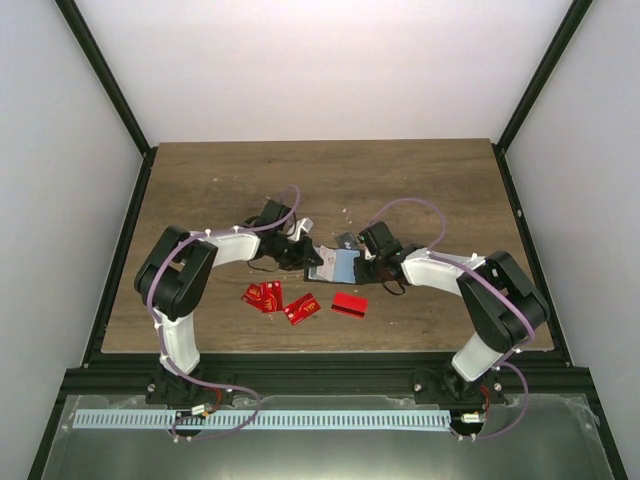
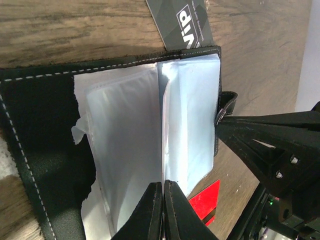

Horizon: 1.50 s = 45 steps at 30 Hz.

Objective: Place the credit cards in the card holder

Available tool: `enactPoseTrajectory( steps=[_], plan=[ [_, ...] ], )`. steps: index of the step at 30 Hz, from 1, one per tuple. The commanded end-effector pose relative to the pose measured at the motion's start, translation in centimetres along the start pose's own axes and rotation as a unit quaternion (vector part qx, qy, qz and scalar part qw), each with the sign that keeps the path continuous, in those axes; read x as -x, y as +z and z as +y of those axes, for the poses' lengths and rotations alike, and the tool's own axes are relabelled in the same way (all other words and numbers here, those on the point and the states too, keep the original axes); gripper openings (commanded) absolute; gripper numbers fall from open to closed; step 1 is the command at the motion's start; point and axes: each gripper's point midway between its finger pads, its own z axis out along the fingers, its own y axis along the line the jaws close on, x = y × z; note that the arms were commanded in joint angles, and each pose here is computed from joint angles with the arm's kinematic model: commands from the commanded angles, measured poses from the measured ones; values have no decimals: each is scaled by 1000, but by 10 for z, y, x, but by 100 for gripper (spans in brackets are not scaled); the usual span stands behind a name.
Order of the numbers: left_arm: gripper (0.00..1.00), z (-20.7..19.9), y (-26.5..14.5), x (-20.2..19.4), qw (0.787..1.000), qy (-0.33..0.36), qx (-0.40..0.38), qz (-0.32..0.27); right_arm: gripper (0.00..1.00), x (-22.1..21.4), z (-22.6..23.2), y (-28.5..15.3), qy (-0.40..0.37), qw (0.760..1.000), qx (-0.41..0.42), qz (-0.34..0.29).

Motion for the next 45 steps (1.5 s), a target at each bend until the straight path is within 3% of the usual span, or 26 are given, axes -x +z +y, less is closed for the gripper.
enactPoseTrajectory(
  steps=[1, 12, 45],
  plan=[
    [4, 1, 5, 0, 1000, 8, 17, 8, 1, -6, -2, 6, -10, 1000, -5, 9],
    [4, -5, -3, 5, 999, 21, 35, 5, 1, 8, -3, -12, -13, 1000, -15, -18],
    [4, -18, 16, 5, 999, 22, 23, 23, 1, -5, -7, -9, -12, 1000, -13, -11]
  ],
)
